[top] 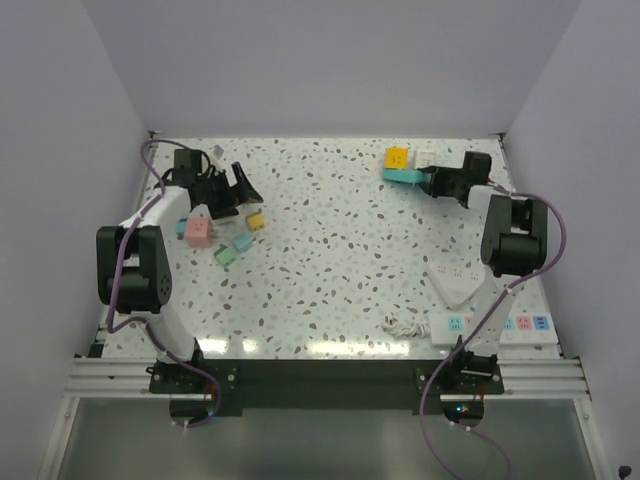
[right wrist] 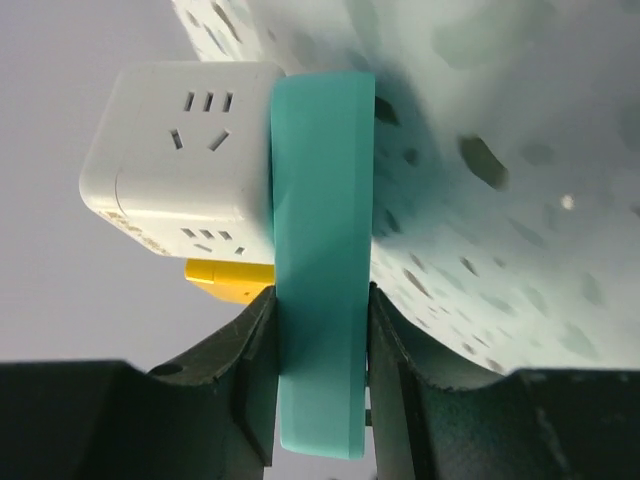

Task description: Pull the plug off the socket

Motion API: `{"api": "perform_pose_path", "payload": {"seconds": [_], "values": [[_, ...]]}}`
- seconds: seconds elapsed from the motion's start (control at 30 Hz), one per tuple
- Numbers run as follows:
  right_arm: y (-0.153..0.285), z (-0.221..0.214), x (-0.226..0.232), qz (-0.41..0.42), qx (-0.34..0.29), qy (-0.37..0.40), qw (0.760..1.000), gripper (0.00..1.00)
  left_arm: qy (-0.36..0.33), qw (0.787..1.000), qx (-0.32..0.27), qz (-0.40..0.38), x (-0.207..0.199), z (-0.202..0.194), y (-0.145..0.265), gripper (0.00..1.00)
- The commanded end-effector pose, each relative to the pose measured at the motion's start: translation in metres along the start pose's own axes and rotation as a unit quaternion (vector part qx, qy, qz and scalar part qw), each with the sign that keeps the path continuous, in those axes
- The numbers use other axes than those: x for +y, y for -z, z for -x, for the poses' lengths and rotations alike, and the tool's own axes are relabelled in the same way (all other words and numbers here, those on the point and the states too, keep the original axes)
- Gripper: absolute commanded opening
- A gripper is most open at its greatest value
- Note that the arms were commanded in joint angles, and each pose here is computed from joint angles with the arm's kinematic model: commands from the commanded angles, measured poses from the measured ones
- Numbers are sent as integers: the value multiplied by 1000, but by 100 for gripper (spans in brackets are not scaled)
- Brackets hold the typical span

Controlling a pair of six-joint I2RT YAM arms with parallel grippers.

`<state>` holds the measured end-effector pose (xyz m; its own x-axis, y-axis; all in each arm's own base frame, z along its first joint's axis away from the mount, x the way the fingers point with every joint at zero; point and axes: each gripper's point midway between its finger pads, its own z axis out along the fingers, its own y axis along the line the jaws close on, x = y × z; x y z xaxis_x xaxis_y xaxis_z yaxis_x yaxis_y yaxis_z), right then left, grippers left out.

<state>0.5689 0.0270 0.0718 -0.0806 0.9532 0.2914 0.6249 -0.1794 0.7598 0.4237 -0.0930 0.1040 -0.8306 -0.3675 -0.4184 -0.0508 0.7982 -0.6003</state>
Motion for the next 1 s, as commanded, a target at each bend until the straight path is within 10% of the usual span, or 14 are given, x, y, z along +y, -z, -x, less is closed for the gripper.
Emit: {"api": "perform_pose_path", "payload": {"seconds": [0.0,0.5,0.97], "values": [[49,-35,-56,-101,77,139,982,0,-49,996,-11,-78,-44,2,11,100],[170,-129,-187,-243,330,481,775,0,-227,927,128,-270,-167,-111,-8,100],[176,-145,-182,-196,338,500,773,0,-236,920,213,-229,-162,-211,-52,100]]}}
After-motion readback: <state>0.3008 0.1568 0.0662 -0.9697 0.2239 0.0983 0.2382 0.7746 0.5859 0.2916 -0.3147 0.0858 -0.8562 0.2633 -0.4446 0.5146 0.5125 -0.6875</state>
